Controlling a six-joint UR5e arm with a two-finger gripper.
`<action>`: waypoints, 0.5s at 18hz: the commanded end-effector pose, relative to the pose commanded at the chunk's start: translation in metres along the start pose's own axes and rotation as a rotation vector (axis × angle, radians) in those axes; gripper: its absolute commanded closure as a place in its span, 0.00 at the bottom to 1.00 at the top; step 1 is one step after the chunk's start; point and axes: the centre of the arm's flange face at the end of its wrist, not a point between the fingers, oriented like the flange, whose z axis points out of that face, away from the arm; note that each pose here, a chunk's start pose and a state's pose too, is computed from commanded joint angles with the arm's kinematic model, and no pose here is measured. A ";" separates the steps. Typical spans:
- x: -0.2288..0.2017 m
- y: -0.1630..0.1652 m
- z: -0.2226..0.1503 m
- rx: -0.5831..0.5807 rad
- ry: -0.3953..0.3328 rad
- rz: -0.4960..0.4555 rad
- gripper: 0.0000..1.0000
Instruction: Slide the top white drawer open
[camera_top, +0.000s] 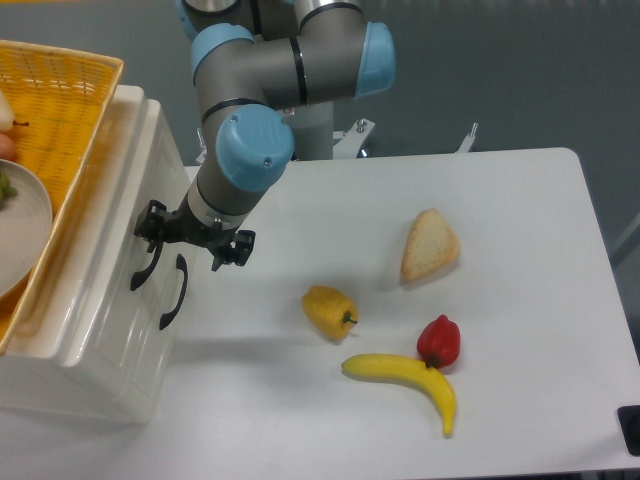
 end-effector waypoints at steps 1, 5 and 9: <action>0.000 0.000 0.001 -0.001 0.000 -0.001 0.00; 0.000 0.000 0.002 -0.003 0.001 0.002 0.00; 0.000 0.000 0.002 -0.004 0.000 0.002 0.00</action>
